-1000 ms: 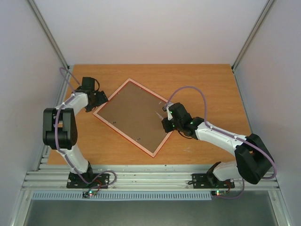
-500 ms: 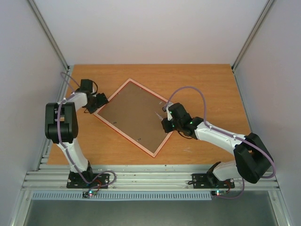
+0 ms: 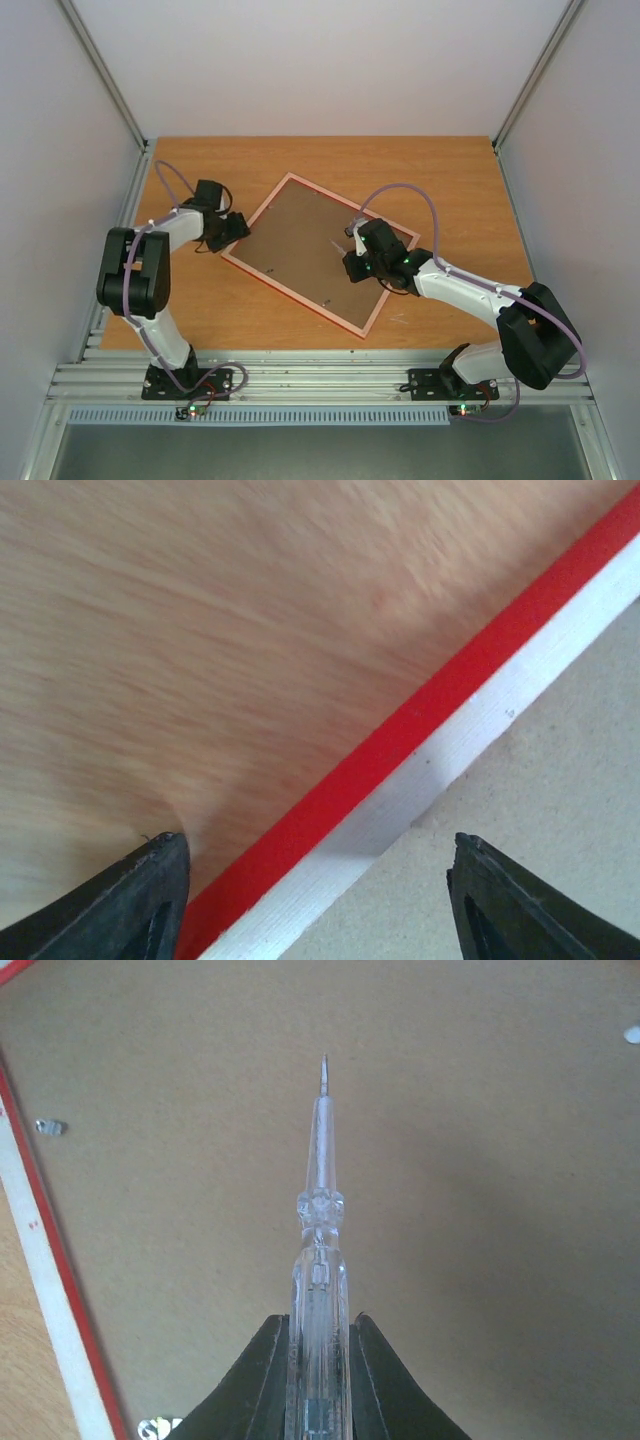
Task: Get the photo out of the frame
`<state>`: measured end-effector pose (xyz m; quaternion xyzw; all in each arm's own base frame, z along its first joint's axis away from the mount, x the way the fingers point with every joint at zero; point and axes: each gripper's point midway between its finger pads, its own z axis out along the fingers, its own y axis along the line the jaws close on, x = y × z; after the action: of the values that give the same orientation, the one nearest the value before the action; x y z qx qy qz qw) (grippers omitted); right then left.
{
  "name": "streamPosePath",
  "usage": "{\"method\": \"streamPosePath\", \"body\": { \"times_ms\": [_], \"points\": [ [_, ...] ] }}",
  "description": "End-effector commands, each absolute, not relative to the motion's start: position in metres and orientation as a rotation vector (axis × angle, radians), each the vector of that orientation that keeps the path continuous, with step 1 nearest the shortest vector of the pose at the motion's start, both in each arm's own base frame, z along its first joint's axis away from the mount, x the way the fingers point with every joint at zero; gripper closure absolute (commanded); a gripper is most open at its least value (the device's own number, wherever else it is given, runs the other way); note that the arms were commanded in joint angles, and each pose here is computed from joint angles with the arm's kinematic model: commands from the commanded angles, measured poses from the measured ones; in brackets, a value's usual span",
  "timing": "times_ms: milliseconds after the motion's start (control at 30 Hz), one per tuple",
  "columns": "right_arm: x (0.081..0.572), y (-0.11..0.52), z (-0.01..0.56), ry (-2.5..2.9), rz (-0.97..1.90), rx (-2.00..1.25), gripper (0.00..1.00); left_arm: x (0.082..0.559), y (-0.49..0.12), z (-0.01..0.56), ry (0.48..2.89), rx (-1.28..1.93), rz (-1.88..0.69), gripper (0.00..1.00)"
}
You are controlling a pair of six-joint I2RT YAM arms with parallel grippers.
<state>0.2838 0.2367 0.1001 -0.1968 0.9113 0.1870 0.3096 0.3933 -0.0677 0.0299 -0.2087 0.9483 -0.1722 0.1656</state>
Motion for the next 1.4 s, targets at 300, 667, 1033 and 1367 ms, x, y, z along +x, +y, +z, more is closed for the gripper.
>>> {"method": "streamPosePath", "body": {
  "times_ms": [300,667,1033,1367],
  "points": [
    [0.290,0.241,0.108,2.383,0.515,-0.502,0.99,0.323,-0.096,0.014,2.915,-0.402,-0.271,0.44],
    [0.290,0.243,0.105,2.390,0.522,-0.503,0.99,0.287,-0.118,0.011,2.969,-0.337,-0.271,0.63],
    [0.289,0.245,0.105,2.391,0.540,-0.509,0.99,0.235,-0.134,0.004,2.995,-0.465,-0.326,0.77],
    [0.288,0.248,0.105,2.395,0.562,-0.511,0.99,0.195,-0.153,0.008,3.020,-0.375,-0.320,0.77]
  ]
}}
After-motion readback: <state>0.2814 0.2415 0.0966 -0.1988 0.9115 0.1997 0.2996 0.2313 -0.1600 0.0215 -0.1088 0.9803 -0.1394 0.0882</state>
